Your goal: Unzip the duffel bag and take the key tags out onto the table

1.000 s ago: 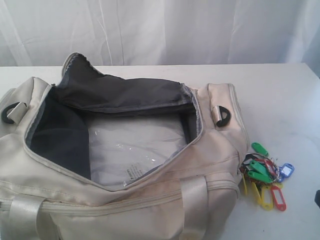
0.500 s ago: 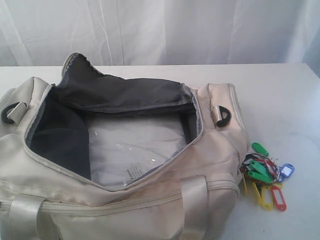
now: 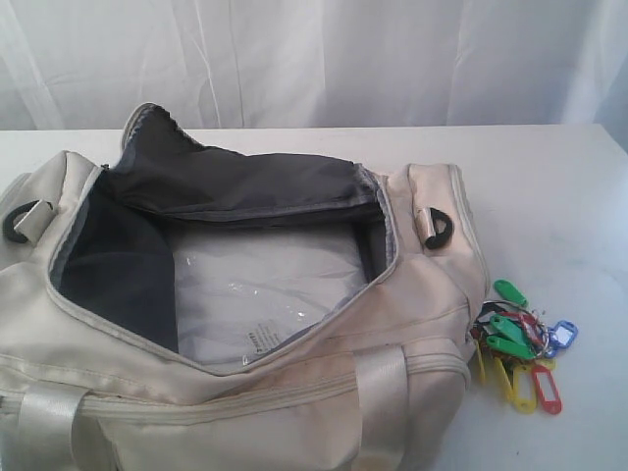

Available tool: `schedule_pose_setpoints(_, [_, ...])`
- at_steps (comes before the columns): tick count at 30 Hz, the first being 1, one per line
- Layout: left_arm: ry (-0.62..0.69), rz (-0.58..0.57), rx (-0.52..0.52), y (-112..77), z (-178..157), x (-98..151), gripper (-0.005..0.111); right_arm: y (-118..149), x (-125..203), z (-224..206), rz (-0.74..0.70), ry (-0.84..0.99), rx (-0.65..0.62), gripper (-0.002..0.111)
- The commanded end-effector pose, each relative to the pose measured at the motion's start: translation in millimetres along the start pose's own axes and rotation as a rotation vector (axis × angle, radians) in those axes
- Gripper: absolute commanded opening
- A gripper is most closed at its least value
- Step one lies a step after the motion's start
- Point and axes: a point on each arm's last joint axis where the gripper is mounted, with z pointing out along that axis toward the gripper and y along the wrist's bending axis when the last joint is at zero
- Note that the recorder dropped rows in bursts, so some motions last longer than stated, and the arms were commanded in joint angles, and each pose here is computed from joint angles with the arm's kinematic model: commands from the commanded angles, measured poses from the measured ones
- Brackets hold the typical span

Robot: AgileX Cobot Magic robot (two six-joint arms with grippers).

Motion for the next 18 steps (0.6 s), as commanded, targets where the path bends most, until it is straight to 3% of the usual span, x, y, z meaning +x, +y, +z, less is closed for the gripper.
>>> schedule_pose_setpoints(1, [-0.007, -0.010, -0.001, 0.0, -0.1, -0.1, 0.000, 0.8, 1.1, 0.2, -0.043, -0.002, -0.016, 0.000])
schedule_pose_setpoints(18, [-0.007, -0.010, -0.001, 0.0, -0.1, -0.1, 0.000, 4.2, 1.3, 0.0, -0.056, 0.001, -0.078, 0.000])
